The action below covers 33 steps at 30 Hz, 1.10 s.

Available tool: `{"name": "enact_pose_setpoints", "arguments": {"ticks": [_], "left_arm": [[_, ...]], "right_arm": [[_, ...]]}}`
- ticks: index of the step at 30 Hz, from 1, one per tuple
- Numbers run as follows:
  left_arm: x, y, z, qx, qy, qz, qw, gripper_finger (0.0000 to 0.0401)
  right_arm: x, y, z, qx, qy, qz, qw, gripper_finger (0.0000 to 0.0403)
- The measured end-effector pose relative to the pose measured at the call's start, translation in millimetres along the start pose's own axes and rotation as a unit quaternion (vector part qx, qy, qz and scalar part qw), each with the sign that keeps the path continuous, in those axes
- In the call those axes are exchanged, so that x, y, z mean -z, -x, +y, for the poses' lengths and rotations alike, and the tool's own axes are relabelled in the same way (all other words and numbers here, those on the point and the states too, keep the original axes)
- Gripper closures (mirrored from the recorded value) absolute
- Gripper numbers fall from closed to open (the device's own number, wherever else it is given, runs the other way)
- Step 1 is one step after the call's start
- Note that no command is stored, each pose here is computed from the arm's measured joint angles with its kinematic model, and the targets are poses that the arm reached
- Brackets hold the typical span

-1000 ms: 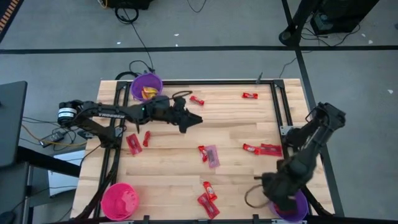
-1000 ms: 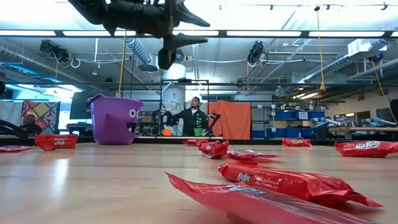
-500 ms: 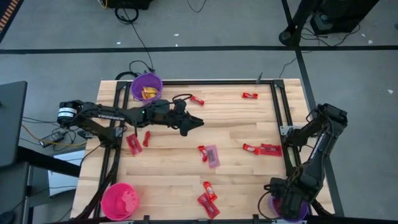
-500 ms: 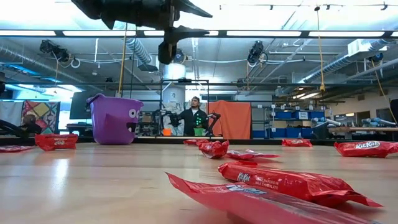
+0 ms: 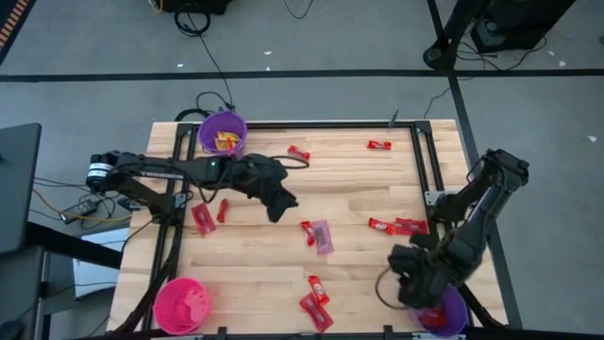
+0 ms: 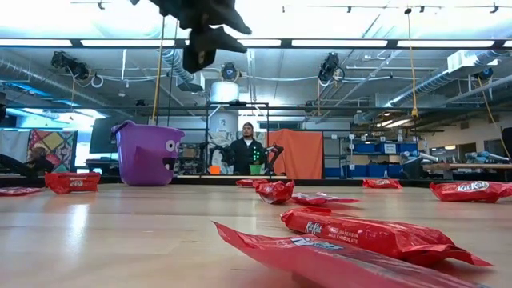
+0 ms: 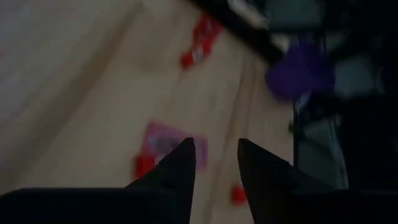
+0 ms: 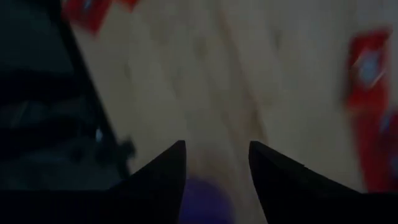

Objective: Sort candy by brand, put in halloween buckets
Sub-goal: Put the red candy into the bottom purple bucket

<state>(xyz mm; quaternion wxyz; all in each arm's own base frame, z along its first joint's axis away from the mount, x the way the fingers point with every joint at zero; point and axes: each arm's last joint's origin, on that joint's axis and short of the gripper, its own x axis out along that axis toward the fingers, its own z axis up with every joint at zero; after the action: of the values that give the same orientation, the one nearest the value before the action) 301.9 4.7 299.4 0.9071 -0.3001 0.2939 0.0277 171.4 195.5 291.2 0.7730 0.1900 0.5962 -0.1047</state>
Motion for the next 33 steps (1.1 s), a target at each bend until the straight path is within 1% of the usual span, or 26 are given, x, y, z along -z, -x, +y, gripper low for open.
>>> {"name": "enact_pose_setpoints", "arguments": {"ticks": [4,6,8,11,12,15,18,20,22,25,26,28,33], "left_arm": [[10,1,0,0.007,0.005,0.065,0.998,0.0277],[14,1,0,0.002,0.007,0.085,0.996,0.0277],[21,2,0,-0.013,0.013,0.109,0.994,0.0277],[32,4,4,-0.067,0.047,0.147,0.986,0.0277],[36,8,6,-0.097,0.06,0.16,0.98,0.0277],[51,20,10,-0.184,0.079,0.2,0.959,0.0277],[64,33,10,-0.237,0.085,0.24,0.937,0.0277],[68,38,8,-0.248,0.088,0.247,0.933,0.0277],[74,43,5,-0.263,0.09,0.259,0.925,0.0277],[78,45,0,-0.264,0.089,0.262,0.924,0.0277],[81,46,-1,-0.269,0.09,0.266,0.921,0.0277],[82,48,-4,-0.268,0.088,0.263,0.923,0.0277],[86,50,-8,-0.273,0.091,0.26,0.922,0.0277]], "right_arm": [[-37,-1,-16,0.029,-0.008,-0.071,0.997,0.0218],[-57,-6,-25,0.054,-0.037,-0.095,0.993,0.0219],[-79,-15,-34,0.068,-0.067,-0.099,0.99,0.0219],[-109,-36,-42,0.063,-0.074,-0.1,0.99,0.0219],[-119,-43,-43,0.056,-0.073,-0.105,0.99,0.0219],[-147,-64,-43,0.016,-0.07,-0.115,0.991,0.0219],[-170,-88,-45,-0.013,-0.078,-0.116,0.99,0.0219],[-179,-102,-50,-0.009,-0.092,-0.107,0.99,0.0219],[-184,-118,-56,0.004,-0.131,-0.089,0.987,0.0219],[-187,-140,-64,0.016,-0.171,-0.041,0.984,0.0217],[-188,-147,-66,0.018,-0.176,-0.032,0.984,0.0217],[-189,-160,-67,0.023,-0.177,-0.019,0.984,0.0217],[-191,-185,-65,0.011,-0.176,-0.001,0.984,0.0217]]}}
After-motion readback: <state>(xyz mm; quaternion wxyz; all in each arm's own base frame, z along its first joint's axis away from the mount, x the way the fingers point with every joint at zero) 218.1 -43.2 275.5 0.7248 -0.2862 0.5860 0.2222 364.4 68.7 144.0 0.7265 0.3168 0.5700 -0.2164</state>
